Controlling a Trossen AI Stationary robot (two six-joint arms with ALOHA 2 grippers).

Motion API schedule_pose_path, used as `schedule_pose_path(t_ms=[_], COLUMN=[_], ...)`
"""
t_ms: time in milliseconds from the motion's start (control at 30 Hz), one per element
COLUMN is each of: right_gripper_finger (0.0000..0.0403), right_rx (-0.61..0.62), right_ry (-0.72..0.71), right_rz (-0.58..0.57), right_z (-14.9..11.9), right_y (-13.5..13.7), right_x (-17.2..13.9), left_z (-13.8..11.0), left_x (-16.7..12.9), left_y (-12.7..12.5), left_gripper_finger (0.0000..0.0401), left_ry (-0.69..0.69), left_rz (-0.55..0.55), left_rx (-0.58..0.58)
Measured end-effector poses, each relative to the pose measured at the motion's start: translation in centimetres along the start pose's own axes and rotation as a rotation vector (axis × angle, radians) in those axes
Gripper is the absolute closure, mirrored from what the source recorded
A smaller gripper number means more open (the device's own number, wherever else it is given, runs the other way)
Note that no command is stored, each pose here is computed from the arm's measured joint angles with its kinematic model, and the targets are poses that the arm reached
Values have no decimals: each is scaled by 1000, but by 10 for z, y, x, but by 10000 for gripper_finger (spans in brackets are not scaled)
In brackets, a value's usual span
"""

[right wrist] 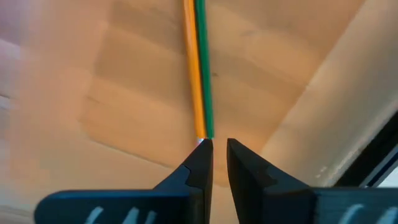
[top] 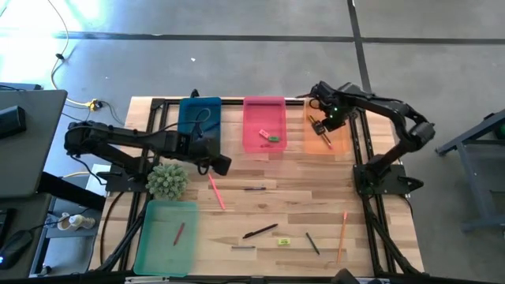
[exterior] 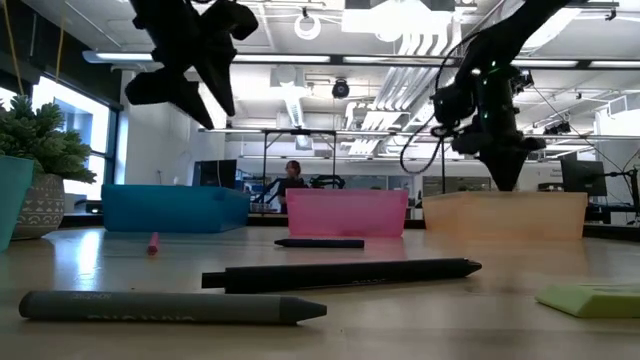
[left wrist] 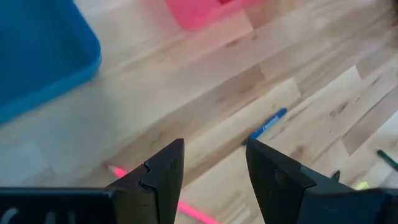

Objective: Sort crayons/erasers/pens/pencils in bins
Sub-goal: Put the blue crayon into the green bin

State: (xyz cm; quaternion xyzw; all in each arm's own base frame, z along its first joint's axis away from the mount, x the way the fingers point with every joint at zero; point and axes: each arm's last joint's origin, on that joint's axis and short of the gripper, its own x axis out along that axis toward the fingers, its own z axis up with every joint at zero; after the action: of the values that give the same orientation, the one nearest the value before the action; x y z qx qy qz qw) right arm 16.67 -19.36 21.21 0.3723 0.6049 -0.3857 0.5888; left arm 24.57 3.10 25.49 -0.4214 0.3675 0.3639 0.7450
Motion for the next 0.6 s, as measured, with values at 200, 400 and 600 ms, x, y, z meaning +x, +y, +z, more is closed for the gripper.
schedule_pose_path(t_ms=[200, 400, 600], right_gripper_finger=[366, 366, 366], right_rx=[57, 25, -20], right_ry=[-156, -254, -300], right_rz=[56, 96, 108], right_z=[-15, -26, -27], right_y=[3, 8, 11], right_x=[-30, -48, -52], left_z=[-13, -19, -19], left_x=[-3, -4, -4], left_y=[-3, -6, -7], left_gripper_finger=[240, 240, 240], left_ry=[32, 14, -19], left_rz=[14, 15, 17], left_rx=[-11, -65, -154])
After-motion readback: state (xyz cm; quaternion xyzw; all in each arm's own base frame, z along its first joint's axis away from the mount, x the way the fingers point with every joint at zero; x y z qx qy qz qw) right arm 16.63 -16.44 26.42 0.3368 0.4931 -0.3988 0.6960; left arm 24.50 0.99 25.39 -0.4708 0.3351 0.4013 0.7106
